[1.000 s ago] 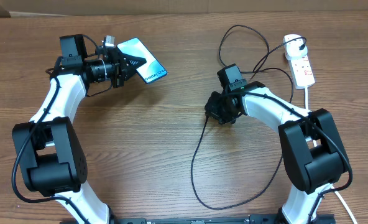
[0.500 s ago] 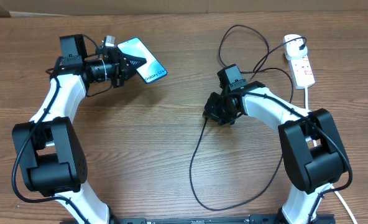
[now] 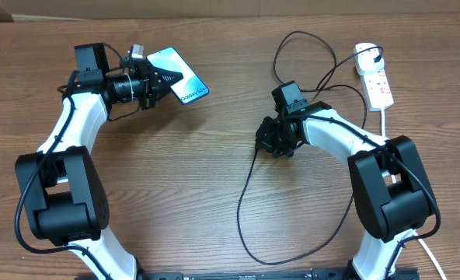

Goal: Plug charger to phone and switch on socket

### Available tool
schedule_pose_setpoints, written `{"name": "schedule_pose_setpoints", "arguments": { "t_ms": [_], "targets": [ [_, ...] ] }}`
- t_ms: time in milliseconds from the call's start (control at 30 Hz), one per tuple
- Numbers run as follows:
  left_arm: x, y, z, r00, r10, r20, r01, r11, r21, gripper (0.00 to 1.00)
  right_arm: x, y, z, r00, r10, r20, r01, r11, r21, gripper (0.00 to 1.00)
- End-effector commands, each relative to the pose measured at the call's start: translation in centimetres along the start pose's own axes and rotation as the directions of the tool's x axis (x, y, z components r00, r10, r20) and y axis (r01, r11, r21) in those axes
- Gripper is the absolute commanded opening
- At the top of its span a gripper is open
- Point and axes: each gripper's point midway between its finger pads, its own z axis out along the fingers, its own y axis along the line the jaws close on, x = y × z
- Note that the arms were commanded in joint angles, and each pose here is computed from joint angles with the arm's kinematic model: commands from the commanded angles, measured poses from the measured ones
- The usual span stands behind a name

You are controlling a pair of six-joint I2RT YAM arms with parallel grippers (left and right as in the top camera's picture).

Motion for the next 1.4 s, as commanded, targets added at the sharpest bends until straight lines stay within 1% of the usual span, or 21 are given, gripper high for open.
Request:
{"name": "schedule_pose_setpoints", "arguments": {
  "t_ms": [0,67,167,200,233,267,300,333,367,400,500,533,633,900,1000,1067,1267,1333,1367],
  "targets": [
    [0.5,-1.5,-0.2,0.998,0.053,-0.028,-0.051,0.998,0.043,0.04,0.9,2.3,0.2,0.997,-0.031,-0.07,0.023,0.993,-0.118,0.04],
    [0.5,-1.5,-0.2,0.998,0.053,-0.028,-0.051,0.998,0.043,0.04,1.4,3.8,-0.2,0.991,-0.087,-0.103,0.065,0.976,-0.206,0.04],
    [0.5,-1.5,-0.2,0.998,0.053,-0.028,-0.052,0.998,0.043,0.04,3.2,7.2,-2.2,0.953,-0.263,-0.152,0.177,0.887,-0.426,0.04],
    [0.5,-1.5,-0.2,0.998,0.054,-0.028,-0.053,0.998,0.043,0.04,4.3,8.6,-3.4,0.922,-0.353,-0.156,0.224,0.819,-0.528,0.04],
    [0.5,-1.5,-0.2,0.998,0.054,-0.028,-0.053,0.998,0.043,0.04,4.8,9.2,-4.0,0.905,-0.396,-0.152,0.245,0.781,-0.574,0.04],
    [0.5,-1.5,-0.2,0.998,0.054,-0.028,-0.053,0.998,0.044,0.04,6.2,10.6,-5.8,0.852,-0.508,-0.127,0.29,0.659,-0.694,0.04],
    [0.5,-1.5,-0.2,0.998,0.054,-0.028,-0.053,0.998,0.044,0.04,6.8,11.1,-6.6,0.828,-0.549,-0.11,0.302,0.604,-0.738,0.04],
    [0.5,-1.6,-0.2,0.998,0.06,-0.03,-0.059,0.997,0.048,0.04,7.8,11.9,-8.1,0.782,-0.619,-0.07,0.315,0.489,-0.813,0.04],
    [0.6,-1.9,-0.2,0.997,0.074,-0.036,-0.072,0.996,0.061,0.04,8.5,12.3,-9.3,0.746,-0.665,-0.03,0.319,0.397,-0.861,0.04],
    [0.8,-2.5,-0.2,0.993,0.103,-0.051,-0.098,0.991,0.09,0.04,9.0,12.5,-10.2,0.722,-0.692,0.002,0.318,0.33,-0.889,0.04],
    [1.5,-4.1,-0.5,0.98,0.177,-0.089,-0.16,0.973,0.167,0.04,9.3,12.9,-11.3,0.698,-0.716,0.037,0.312,0.257,-0.915,0.04],
    [1.7,-4.3,-0.5,0.978,0.183,-0.099,-0.163,0.97,0.18,0.04,9.6,13.1,-12.0,0.681,-0.73,0.055,0.3,0.21,-0.931,0.04],
    [2.1,-4.6,-0.6,0.975,0.188,-0.121,-0.161,0.966,0.203,0.04,9.6,13.3,-12.3,0.672,-0.737,0.077,0.31,0.186,-0.932,0.04],
    [3.7,-5.4,-0.2,0.957,0.224,-0.186,-0.173,0.951,0.256,0.04,9.7,13.3,-12.3,0.668,-0.74,0.082,0.314,0.181,-0.932,0.04],
    [4.9,-5.5,1.1,0.951,0.208,-0.227,-0.149,0.956,0.252,0.04,9.8,13.4,-12.3,0.667,-0.741,0.08,0.313,0.18,-0.932,0.04],
    [5.6,-5.2,2.1,0.953,0.178,-0.244,-0.124,0.967,0.223,0.04,9.8,13.4,-12.3,0.667,-0.741,0.08,0.313,0.181,-0.933,0.04],
    [5.3,-4.5,3.3,0.962,0.171,-0.213,-0.137,0.977,0.164,0.04,9.7,13.4,-12.3,0.667,-0.741,0.081,0.315,0.182,-0.932,0.04],
    [4.8,-4.1,3.4,0.968,0.168,-0.188,-0.143,0.98,0.14,0.04,8.5,13.1,-10.6,0.714,-0.699,0.045,0.346,0.296,-0.891,0.04],
    [4.5,-3.9,3.5,0.971,0.166,-0.174,-0.145,0.981,0.125,0.04,7.6,12.6,-9.2,0.753,-0.658,0.013,0.361,0.396,-0.844,0.04]
  ]
}}
